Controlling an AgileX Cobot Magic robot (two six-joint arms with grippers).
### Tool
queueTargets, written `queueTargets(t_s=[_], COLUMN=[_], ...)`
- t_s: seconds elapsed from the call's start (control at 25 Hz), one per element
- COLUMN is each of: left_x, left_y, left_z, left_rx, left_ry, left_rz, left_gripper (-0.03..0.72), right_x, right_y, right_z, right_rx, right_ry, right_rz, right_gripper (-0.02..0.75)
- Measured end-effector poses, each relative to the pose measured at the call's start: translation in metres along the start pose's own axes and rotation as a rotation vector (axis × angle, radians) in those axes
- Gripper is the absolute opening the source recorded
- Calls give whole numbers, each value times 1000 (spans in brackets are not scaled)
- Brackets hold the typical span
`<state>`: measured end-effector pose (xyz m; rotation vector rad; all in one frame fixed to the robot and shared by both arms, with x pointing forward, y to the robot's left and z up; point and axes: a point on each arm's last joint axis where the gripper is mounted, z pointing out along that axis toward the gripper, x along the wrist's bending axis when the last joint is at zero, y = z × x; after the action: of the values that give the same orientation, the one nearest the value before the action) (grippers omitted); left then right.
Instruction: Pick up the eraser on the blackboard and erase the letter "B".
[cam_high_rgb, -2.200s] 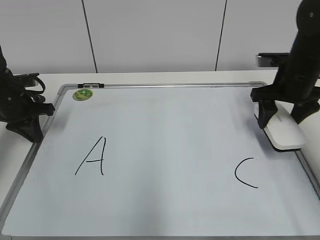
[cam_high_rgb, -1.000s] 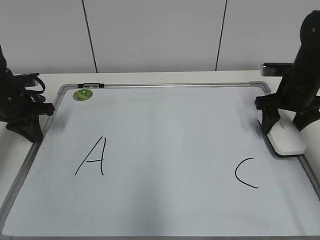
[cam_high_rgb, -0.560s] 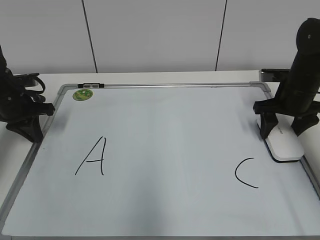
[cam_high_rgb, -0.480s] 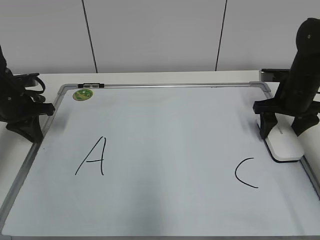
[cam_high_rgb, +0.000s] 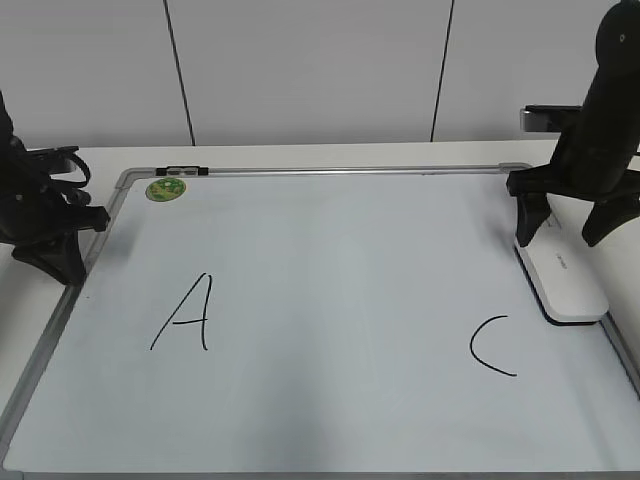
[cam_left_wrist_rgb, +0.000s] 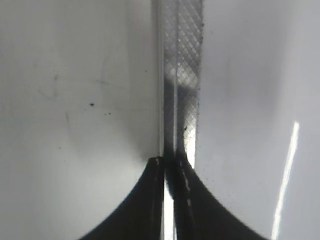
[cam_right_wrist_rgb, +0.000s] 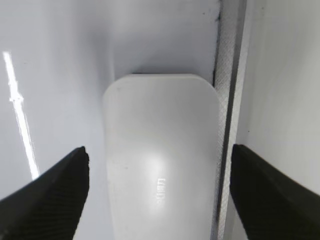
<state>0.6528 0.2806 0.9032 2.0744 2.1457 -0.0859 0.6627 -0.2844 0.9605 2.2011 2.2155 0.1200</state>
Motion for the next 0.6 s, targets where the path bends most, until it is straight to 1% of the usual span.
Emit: queueTargets(t_s=[0.12,0.24,0.32,0.44,0.52,0.6], left_x=[0,0,-2,-4,-5,-6], left_y=[0,0,1,4,4,2], left_z=[0,-4,-14,-27,-32,-35], left_rx=[0,-6,-18,-38,-33,-23], left_ry=[0,2,0,-4,-5,-6], left_rz=[0,5,9,15,20,21], left_gripper=[25,66,128,268,346,404], right_x=[0,-1,-1,-1,-2,-2], right_y=[0,-2,-2,-3,-4,-5], right_z=[-3,-3,-3,-3,-3,-3], right_rx=[7,27,32,44,57,61], right_ry=[-6,-14,-16,-18,-18,-18], right_rz=[-3,-7,-8,-8,-8,-8], right_gripper=[653,655,657,657,659,659])
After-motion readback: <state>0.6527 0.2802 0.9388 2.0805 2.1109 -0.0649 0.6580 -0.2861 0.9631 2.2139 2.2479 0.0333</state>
